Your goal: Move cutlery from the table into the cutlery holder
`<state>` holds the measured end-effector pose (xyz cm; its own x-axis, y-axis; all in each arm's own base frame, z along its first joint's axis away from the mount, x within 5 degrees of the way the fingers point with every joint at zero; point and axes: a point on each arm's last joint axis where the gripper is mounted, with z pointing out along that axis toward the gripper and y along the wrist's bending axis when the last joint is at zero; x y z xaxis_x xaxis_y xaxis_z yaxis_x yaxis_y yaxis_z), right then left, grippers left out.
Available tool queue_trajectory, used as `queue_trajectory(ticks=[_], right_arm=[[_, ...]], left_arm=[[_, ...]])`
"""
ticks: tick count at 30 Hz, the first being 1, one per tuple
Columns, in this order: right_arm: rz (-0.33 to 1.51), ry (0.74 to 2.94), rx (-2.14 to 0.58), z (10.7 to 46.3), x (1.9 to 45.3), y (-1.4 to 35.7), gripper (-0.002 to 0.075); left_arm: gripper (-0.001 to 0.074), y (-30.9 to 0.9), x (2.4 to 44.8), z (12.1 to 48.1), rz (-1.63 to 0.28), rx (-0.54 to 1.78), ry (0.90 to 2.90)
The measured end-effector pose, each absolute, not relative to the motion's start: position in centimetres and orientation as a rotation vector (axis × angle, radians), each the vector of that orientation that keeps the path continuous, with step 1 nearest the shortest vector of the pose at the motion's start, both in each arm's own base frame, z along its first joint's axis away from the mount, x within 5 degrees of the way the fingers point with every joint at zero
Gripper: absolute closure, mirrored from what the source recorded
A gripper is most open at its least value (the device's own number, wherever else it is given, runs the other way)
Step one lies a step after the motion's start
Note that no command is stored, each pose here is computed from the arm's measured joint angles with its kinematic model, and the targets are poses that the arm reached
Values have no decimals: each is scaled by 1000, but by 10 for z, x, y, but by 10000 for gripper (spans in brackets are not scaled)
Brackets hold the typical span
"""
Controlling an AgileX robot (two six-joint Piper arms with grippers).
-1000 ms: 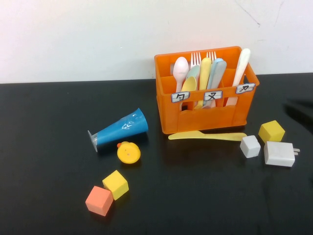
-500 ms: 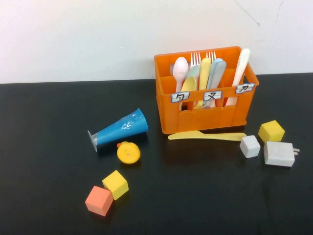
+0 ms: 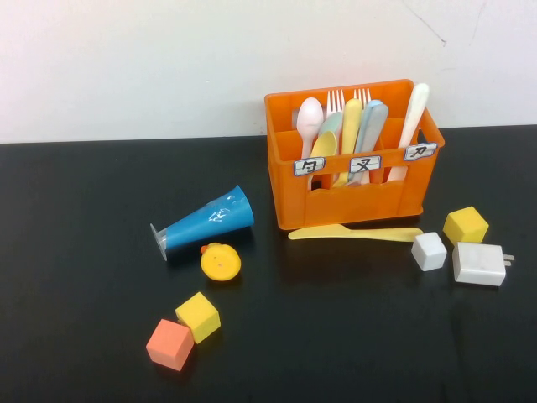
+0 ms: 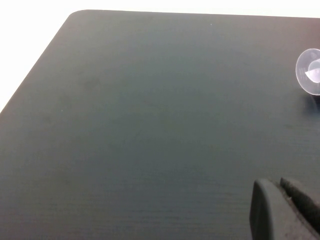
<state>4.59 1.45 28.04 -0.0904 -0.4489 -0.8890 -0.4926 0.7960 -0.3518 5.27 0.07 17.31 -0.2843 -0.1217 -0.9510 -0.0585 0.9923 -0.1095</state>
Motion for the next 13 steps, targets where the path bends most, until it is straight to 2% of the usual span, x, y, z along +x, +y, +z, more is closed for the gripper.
queue_trajectory(ticks=[8, 13], right_arm=[[62, 1749, -413, 235, 43, 11, 728], [-14, 1755, -300, 216, 49, 9, 728]], left_arm=[[736, 1, 53, 173, -63, -132, 1860], [736, 1, 53, 173, -63, -132, 1860]])
